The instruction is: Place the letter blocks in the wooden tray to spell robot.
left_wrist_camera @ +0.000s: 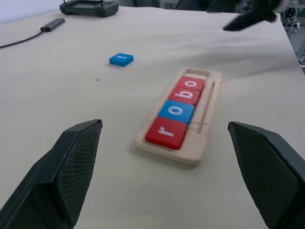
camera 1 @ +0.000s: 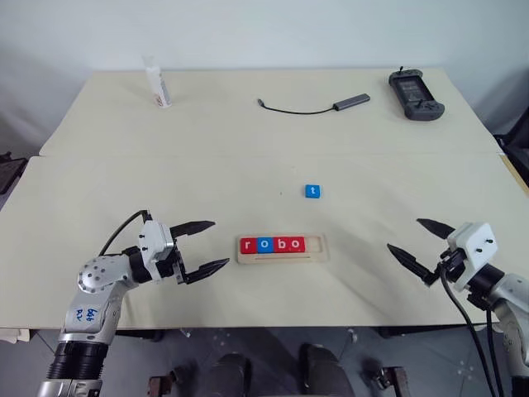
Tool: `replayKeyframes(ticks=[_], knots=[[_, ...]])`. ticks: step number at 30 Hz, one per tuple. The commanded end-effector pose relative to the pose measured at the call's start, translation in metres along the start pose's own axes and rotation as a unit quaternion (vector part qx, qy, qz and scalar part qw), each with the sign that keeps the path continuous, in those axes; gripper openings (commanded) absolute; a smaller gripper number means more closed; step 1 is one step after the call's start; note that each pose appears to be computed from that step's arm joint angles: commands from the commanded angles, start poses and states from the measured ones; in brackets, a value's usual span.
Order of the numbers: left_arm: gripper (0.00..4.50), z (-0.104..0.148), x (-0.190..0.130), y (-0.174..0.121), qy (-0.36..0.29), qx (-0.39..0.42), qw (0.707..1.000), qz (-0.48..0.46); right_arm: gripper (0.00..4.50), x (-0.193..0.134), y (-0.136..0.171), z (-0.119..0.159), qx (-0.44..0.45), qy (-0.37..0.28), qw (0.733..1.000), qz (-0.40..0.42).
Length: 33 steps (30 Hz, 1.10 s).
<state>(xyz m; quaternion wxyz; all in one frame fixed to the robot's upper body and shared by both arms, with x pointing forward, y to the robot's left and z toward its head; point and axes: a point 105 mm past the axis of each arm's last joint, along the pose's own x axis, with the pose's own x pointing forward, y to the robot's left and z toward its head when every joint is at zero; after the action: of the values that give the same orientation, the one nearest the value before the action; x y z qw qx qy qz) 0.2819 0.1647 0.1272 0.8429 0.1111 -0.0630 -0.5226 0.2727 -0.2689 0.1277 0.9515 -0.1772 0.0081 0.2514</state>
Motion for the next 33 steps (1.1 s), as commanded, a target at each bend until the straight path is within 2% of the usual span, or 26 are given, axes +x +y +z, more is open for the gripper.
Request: replayKeyframes(ticks=[1,4,8,11,15,17,26,33], knots=[[4.5,0.007,0.0,0.004,-0.008,0.017,1.0,0.002,4.46,0.0,-0.009,0.009,-0.004,-0.022,0.999,-0.038],[4.5,0.008,0.001,0.006,-0.009,0.019,1.0,0.007,4.46,0.022,-0.01,0.031,0.038,-0.054,0.996,-0.053],[4.5,0.01,0.003,0.003,-0.011,0.02,1.0,0.008,4.46,0.057,0.006,0.042,0.06,-0.016,0.998,-0.01],[4.5,0.011,0.004,-0.001,-0.012,0.021,1.0,0.009,4.46,0.091,0.014,0.05,0.113,0.018,0.993,-0.007],[4.5,0.012,0.002,-0.002,-0.015,0.018,0.999,0.028,4.46,0.133,0.016,0.054,0.163,0.075,0.982,-0.064],[4.5,0.014,0.001,-0.002,-0.018,0.018,0.999,0.039,4.46,0.149,0.021,0.058,0.176,0.081,0.978,-0.075],[4.5,0.015,-0.004,-0.009,-0.01,0.016,0.998,0.053,4.46,0.186,0.052,0.046,0.191,0.115,0.971,-0.084],[4.5,0.019,-0.003,-0.009,-0.01,0.02,0.999,0.046,4.46,0.201,0.068,0.055,0.193,0.104,0.974,-0.056]])
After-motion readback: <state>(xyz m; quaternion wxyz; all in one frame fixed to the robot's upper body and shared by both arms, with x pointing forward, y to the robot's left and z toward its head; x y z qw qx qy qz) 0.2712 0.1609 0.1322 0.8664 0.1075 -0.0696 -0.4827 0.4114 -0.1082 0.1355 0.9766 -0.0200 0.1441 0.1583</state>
